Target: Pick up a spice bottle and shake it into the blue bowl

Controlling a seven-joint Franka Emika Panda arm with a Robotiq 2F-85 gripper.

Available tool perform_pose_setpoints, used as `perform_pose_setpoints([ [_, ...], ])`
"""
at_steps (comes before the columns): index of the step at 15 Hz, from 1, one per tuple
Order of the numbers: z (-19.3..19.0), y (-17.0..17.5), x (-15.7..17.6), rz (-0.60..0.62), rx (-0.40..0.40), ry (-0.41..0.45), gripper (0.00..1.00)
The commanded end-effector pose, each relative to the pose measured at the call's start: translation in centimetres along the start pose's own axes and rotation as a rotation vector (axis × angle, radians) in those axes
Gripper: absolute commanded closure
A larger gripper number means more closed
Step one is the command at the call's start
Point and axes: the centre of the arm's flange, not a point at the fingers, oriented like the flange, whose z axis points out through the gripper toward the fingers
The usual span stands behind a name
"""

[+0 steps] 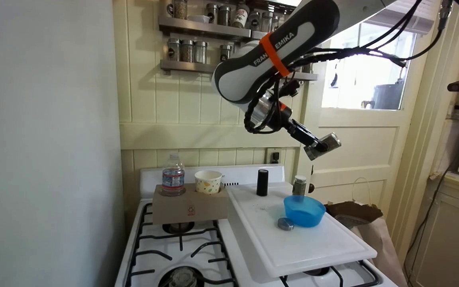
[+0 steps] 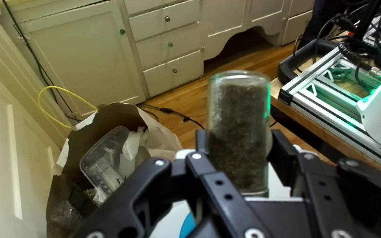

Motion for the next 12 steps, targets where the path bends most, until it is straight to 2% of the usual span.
perform_pose_setpoints([
  [1,0.8,0.2,-0.3,-0.078,0.041,0.019,0.77],
  [2,1.1,0.3,0.0,-0.074,0.04,-0.013,0.77],
  [3,1.8,0.5,0.3,-0.008,0.025,-0.145,0.77],
  [6,1.7,0.8,-0.6,-0.054,0.046,-0.013,0.77],
  [8,3.2,1.5,0.1,0.025,0.032,-0.203,0.77],
  [11,2.6,1.4,-0.1,-0.033,0.051,-0.103,0.77],
  [12,3.2,1.7,0.5,-0.007,0.051,-0.198,0.77],
])
